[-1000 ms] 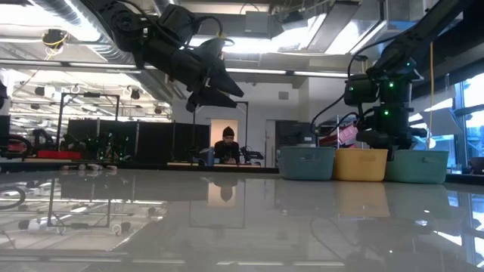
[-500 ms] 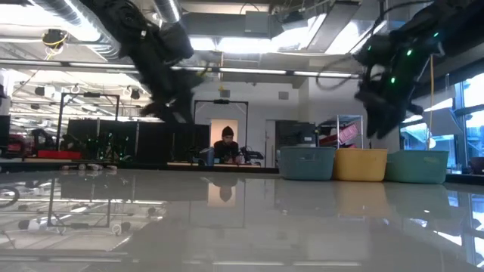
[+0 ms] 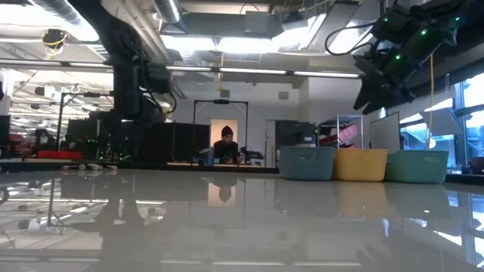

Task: Sort batteries
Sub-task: Put the black battery into the yellow bin

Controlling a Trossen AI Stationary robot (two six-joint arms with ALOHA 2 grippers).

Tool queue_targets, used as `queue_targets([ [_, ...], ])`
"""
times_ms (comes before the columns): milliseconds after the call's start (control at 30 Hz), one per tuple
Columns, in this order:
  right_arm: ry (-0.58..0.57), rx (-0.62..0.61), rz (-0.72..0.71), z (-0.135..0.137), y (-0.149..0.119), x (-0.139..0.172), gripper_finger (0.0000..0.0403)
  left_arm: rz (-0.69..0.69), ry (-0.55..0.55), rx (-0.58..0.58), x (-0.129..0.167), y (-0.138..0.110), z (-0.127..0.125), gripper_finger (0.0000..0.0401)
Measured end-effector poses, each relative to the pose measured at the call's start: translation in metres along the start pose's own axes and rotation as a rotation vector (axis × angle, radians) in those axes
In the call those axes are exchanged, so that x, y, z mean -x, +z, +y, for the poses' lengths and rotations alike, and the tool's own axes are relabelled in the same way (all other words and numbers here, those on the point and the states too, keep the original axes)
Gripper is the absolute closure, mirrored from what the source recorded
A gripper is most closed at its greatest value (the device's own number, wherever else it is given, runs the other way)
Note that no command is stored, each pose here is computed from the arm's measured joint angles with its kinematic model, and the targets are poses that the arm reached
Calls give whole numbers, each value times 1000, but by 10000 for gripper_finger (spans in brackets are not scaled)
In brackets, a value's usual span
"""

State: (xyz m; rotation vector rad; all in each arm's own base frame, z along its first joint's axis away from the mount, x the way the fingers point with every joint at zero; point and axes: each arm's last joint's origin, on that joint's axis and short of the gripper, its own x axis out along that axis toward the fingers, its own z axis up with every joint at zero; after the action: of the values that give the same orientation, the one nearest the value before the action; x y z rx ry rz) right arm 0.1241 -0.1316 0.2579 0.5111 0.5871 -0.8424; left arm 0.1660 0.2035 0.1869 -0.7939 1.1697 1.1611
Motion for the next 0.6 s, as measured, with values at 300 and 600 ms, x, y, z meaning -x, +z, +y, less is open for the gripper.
queue_targets([
  [300, 0, 4, 0, 0, 0, 0, 221, 196, 84, -73, -13, -2, 18, 231],
  [600, -1, 5, 1, 0, 0, 0, 221, 308, 189, -54, -19, 12, 23, 231],
])
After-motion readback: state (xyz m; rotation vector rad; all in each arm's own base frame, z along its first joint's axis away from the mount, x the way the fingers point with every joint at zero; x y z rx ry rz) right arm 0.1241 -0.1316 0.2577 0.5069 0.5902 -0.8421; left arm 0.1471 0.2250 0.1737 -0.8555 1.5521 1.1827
